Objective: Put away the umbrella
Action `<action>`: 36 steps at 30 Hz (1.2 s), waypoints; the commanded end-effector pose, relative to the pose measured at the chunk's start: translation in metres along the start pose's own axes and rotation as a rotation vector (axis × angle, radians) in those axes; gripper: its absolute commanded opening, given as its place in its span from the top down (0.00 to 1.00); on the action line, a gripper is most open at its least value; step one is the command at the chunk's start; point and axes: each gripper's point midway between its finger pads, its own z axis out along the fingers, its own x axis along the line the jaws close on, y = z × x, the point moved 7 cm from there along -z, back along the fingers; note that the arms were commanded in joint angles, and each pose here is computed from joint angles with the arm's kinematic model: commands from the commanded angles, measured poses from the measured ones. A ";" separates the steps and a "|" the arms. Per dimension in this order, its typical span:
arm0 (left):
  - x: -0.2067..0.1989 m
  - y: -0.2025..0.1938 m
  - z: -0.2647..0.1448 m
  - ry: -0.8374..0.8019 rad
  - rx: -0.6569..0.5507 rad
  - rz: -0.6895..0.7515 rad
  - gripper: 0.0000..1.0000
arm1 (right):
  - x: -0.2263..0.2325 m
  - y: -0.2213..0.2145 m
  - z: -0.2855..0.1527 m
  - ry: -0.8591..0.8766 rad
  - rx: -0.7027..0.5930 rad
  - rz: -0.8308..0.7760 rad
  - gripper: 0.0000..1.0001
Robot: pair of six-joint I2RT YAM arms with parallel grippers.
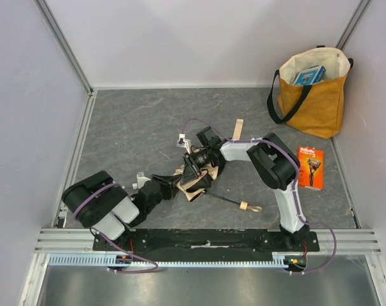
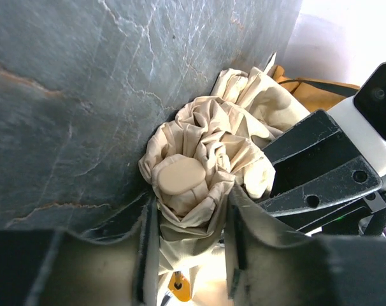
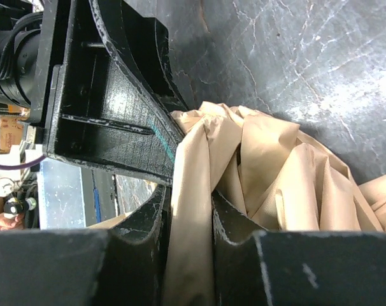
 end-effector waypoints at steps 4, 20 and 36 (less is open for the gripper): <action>0.046 0.023 -0.005 0.106 -0.101 0.136 0.81 | -0.030 -0.083 0.026 -0.155 0.235 0.120 0.99; 0.062 0.023 -0.013 0.186 -0.048 0.087 0.98 | -0.006 -0.040 -0.011 -0.444 0.131 0.028 0.18; 0.070 0.019 -0.012 0.254 -0.011 0.111 0.98 | 0.081 0.024 -0.087 -0.660 -0.105 -0.104 0.02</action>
